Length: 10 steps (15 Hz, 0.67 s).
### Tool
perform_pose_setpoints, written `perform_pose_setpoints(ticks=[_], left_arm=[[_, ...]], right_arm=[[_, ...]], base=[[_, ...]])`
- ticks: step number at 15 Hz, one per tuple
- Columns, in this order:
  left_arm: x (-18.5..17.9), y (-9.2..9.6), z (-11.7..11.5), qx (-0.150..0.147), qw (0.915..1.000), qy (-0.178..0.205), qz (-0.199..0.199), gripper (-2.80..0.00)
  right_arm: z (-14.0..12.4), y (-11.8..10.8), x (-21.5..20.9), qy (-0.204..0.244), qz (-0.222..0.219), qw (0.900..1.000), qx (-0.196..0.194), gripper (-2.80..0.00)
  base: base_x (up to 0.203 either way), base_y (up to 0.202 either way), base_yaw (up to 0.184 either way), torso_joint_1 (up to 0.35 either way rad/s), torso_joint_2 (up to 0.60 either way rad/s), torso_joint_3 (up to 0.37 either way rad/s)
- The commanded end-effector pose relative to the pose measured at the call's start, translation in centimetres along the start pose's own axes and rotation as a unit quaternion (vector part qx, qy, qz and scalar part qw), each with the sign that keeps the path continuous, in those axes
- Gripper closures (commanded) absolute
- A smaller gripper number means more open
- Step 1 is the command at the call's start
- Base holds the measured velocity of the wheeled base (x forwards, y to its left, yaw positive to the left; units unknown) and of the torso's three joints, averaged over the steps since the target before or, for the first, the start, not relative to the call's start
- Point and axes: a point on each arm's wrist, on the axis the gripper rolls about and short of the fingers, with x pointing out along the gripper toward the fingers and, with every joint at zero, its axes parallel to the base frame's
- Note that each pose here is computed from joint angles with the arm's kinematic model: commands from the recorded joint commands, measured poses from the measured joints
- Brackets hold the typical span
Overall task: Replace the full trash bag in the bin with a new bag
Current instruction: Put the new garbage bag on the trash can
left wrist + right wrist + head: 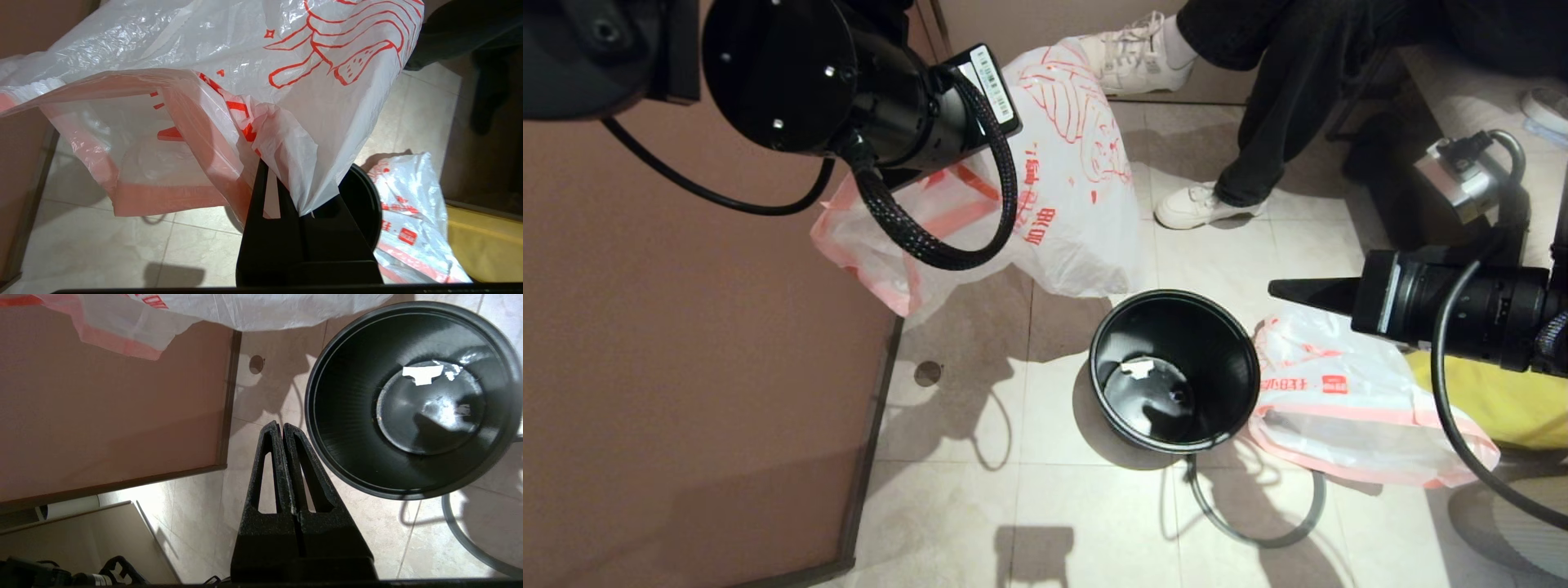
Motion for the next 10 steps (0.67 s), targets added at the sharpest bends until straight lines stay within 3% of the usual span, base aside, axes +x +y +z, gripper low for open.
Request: perform_pose_setpoints(ticks=[1, 4, 7, 10], left_arm=[[-1.0, -0.3, 0.1, -0.002, 0.9999, 0.001, -0.012, 0.00], [0.0, -1.1, -1.3, 0.010, 0.9997, 0.017, -0.012, 0.00], [0.3, -1.3, -1.1, -0.005, 0.9998, 0.003, -0.019, 0.00], [0.7, -1.6, -1.5, 0.000, 0.9998, 0.008, -0.018, 0.00]], right_arm=[[-0.2, 0.6, 0.8, 0.008, 0.011, 1.000, 0.001, 0.00], [1.1, 2.7, 2.0, -0.003, 0.044, 0.999, 0.016, 0.00], [0.8, 4.1, 4.2, 0.010, 0.060, 0.998, 0.013, 0.00], [0.6, 5.2, 6.2, 0.019, 0.078, 0.997, 0.009, 0.00]], base=[[0.000, 0.000, 0.000, 0.000, 0.00, 0.000], [0.000, 0.000, 0.000, 0.000, 0.00, 0.000], [0.000, 0.000, 0.000, 0.000, 0.00, 0.000], [0.000, 0.000, 0.000, 0.000, 0.00, 0.000]])
